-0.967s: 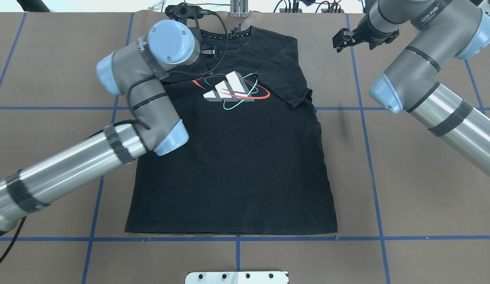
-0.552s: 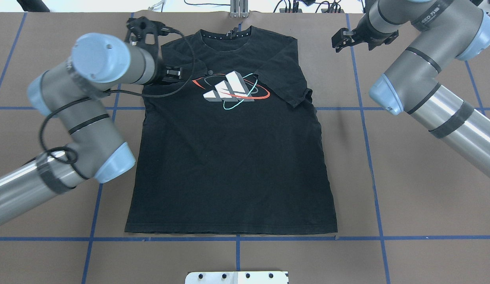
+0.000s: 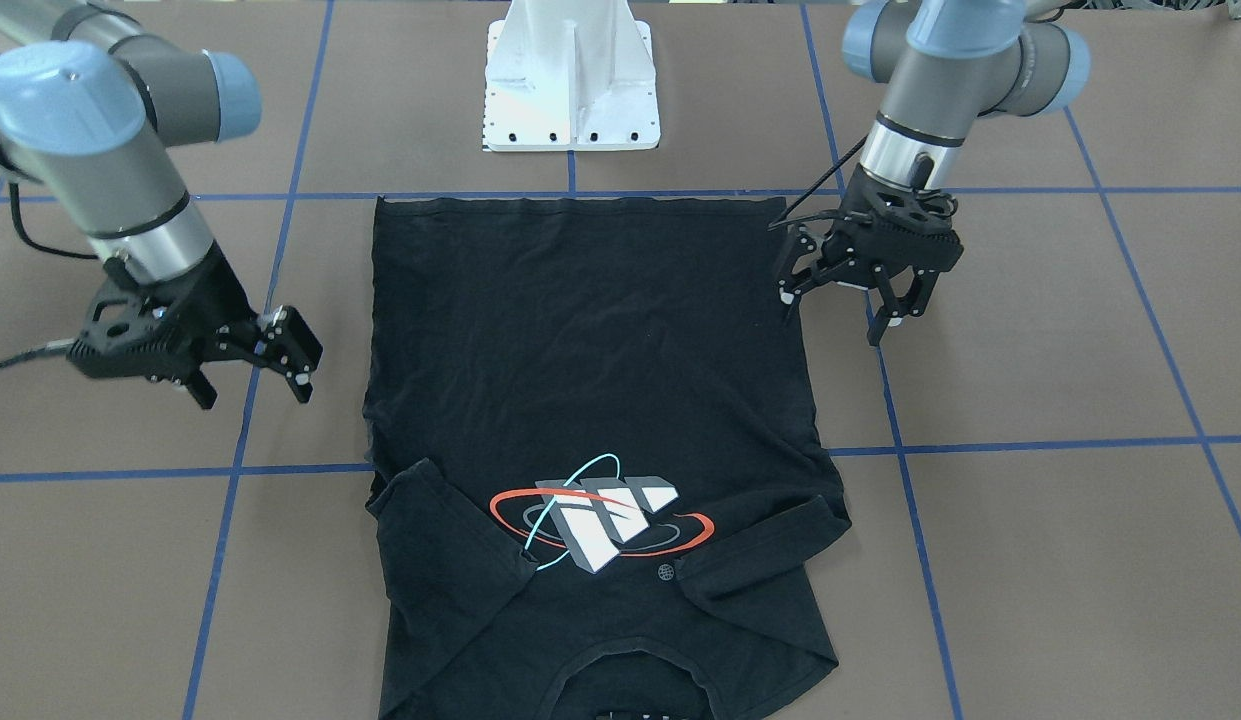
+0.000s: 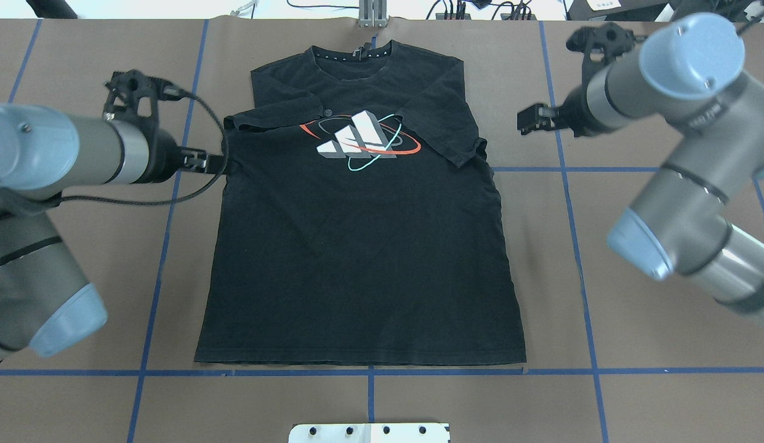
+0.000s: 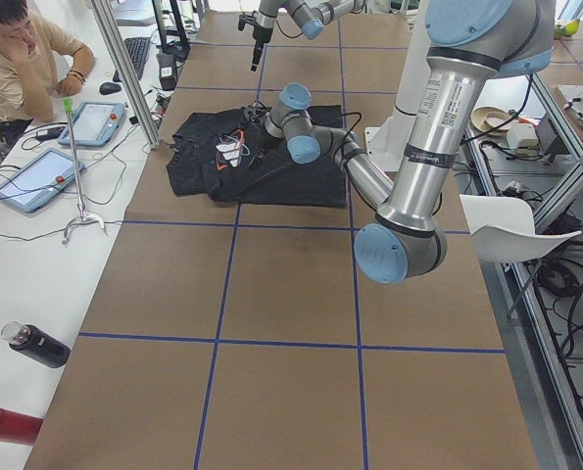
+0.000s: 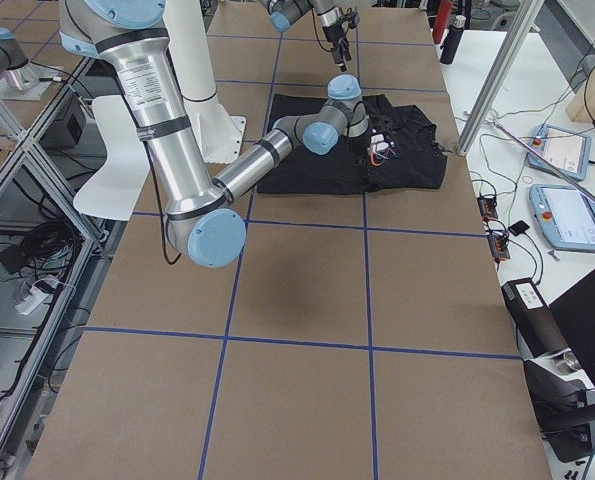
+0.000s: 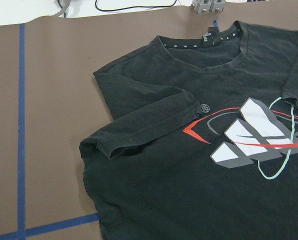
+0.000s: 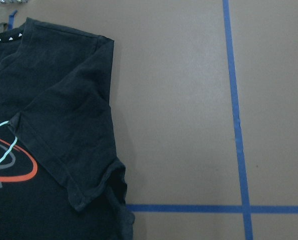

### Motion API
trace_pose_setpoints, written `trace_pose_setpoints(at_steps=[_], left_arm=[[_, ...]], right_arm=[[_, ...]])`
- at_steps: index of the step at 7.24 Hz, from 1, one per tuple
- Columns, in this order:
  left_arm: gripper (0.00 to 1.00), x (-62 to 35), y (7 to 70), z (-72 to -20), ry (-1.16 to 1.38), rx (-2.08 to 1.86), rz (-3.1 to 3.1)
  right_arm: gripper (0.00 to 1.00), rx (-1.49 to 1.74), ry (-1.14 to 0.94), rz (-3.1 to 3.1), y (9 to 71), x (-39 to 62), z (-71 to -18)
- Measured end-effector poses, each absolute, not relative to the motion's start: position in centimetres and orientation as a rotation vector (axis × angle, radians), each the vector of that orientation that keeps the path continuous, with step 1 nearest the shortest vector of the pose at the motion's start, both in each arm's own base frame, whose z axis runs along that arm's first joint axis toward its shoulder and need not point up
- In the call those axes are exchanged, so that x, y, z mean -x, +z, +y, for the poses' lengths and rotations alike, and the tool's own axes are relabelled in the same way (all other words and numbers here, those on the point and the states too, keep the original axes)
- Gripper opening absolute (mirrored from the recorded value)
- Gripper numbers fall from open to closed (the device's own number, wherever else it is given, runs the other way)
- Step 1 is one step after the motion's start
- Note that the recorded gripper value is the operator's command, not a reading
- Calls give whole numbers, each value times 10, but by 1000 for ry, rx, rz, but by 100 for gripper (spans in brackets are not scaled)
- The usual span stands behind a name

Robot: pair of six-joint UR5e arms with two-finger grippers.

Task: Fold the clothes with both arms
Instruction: 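Move both grippers down to the shirt's bottom hem corners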

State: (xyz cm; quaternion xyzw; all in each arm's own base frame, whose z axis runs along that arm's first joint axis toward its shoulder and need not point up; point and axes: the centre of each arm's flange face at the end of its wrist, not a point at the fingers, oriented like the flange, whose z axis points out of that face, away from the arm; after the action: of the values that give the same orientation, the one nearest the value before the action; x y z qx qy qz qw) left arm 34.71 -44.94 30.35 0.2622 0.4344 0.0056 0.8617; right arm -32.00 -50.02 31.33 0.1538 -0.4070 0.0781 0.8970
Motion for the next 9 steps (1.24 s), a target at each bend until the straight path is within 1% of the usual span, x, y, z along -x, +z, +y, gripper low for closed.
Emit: trace_pose_setpoints(at_steps=[2,3,4,5,6,7,8,9], left_arm=[[100,-342,350,-402,34,-527,943],[100,-355,365,-376,18,-499,960],[100,-376,374,-348,-5,-460,975],[99,-394,381,-322,-23,-414,984],[90,-406,388,-300,-33,-368,990],[79,-415,393,-281,-44,-321,996],[71,-424,396,-262,-67,-275,1004],[68,-433,397,-245,-103,-237,1010]], right_arm=[[100,-295,187,-866,317,322,-405],[100,-289,201,-864,319,329,-367],[100,-289,209,-860,320,337,-342],[100,-288,209,-860,320,340,-328],[100,-287,209,-860,320,340,-322],[100,-287,210,-858,321,340,-319],[100,-288,210,-857,321,339,-319],[100,-289,211,-857,321,339,-318]])
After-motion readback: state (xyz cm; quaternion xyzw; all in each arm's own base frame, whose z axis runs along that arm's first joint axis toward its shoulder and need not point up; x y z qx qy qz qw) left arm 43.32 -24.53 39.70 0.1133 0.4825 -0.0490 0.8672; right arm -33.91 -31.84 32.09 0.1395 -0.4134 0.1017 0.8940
